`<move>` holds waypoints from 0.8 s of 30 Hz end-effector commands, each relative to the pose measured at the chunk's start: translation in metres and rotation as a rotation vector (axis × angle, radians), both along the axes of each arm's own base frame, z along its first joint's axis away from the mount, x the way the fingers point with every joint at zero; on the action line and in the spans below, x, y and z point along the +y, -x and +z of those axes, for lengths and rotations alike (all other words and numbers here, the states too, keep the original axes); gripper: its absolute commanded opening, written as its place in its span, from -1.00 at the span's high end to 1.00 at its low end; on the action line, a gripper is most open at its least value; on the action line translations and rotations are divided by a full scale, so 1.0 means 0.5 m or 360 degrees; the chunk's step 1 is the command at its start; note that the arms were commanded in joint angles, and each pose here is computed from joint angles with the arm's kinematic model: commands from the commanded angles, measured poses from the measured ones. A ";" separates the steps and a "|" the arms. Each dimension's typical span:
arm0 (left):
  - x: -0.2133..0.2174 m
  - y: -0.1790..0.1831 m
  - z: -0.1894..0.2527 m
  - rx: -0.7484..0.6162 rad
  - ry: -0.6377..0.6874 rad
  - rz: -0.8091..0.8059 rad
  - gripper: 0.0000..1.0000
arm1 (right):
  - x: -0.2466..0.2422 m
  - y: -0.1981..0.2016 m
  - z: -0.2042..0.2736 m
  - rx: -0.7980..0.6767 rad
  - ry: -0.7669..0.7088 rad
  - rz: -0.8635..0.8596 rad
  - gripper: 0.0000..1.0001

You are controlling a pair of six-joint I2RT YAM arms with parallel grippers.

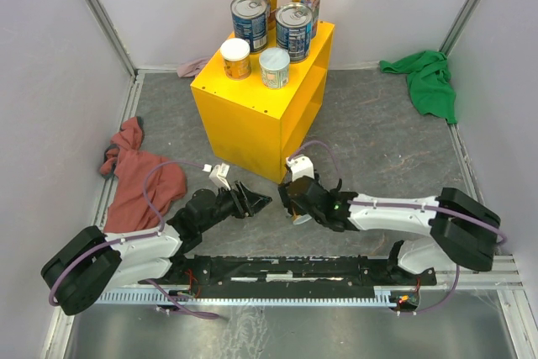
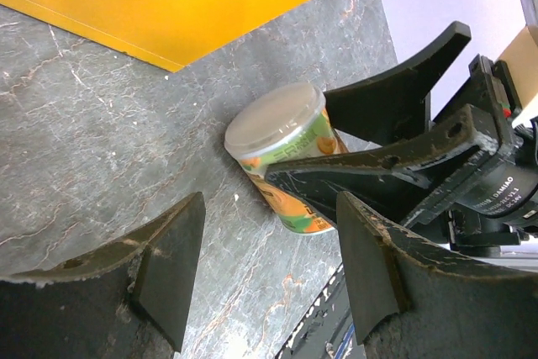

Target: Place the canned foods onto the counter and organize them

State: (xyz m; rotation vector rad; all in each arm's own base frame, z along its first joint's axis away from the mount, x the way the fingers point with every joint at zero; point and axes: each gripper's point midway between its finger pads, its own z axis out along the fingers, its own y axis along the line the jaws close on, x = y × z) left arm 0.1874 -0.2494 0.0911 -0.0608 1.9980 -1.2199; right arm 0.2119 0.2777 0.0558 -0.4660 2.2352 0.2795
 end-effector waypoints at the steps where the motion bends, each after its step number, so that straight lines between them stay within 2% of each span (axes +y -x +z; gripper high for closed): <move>1: -0.009 -0.007 0.030 -0.0019 0.0114 0.0025 -0.41 | 0.038 -0.015 0.102 -0.0205 -0.0346 0.0054 -0.02; 6: -0.012 -0.006 0.030 -0.0010 0.0121 0.0017 -0.42 | 0.046 -0.014 0.149 -0.0315 -0.0482 0.0104 -0.01; 13: -0.017 -0.011 0.034 -0.0013 0.0126 0.0018 -0.41 | 0.056 -0.011 0.192 -0.0422 -0.0549 0.0159 -0.02; 20: -0.018 -0.011 0.032 -0.0006 0.0124 0.0013 -0.42 | 0.049 -0.002 0.167 -0.0438 -0.0571 0.0173 -0.04; 24: -0.015 -0.009 0.027 0.0001 0.0129 0.0020 -0.42 | 0.039 0.013 0.120 -0.0427 -0.0549 0.0188 -0.05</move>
